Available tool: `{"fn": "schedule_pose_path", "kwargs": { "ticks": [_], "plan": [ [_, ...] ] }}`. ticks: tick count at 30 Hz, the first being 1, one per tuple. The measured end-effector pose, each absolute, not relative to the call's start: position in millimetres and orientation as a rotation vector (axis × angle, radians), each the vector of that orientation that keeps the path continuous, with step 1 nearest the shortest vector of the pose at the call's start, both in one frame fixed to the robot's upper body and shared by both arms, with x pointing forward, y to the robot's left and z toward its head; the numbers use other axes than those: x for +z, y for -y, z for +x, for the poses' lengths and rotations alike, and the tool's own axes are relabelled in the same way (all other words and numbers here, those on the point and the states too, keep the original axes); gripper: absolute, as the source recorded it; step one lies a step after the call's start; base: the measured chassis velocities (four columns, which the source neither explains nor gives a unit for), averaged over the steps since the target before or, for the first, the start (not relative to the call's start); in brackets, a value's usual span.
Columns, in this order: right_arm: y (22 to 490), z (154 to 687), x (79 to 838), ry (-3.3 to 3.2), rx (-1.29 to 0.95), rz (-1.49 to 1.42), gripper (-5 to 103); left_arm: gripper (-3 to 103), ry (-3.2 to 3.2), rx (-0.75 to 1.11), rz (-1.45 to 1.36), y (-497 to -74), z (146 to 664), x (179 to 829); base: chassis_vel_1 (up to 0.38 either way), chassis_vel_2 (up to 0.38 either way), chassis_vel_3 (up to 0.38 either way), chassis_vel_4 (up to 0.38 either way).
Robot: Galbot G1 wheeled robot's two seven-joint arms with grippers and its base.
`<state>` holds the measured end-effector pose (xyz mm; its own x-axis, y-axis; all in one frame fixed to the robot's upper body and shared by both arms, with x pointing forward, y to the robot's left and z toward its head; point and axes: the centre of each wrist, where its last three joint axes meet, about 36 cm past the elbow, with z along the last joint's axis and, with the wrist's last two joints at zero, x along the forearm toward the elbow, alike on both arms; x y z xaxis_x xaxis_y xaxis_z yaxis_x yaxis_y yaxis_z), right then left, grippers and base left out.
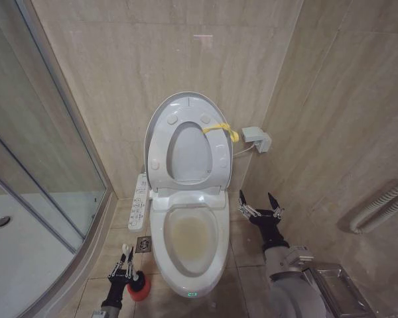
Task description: Open the toilet lid, clean the toilet bowl with a toilet brush, close the toilet lid, and flush.
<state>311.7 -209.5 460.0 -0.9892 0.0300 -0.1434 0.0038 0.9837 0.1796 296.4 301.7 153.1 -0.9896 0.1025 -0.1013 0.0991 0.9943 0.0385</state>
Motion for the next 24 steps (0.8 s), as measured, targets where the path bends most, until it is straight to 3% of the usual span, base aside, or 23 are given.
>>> {"fn": "schedule_pose_path", "kwargs": {
  "ticks": [24],
  "plan": [
    [209.5, 311.7, 460.0, -2.983, 0.27, 0.025, 100, 18, -3.096, 0.058, 0.18, -305.8, 303.5, 119.1, 0.0, 0.0, 0.0, 0.0]
  ]
}}
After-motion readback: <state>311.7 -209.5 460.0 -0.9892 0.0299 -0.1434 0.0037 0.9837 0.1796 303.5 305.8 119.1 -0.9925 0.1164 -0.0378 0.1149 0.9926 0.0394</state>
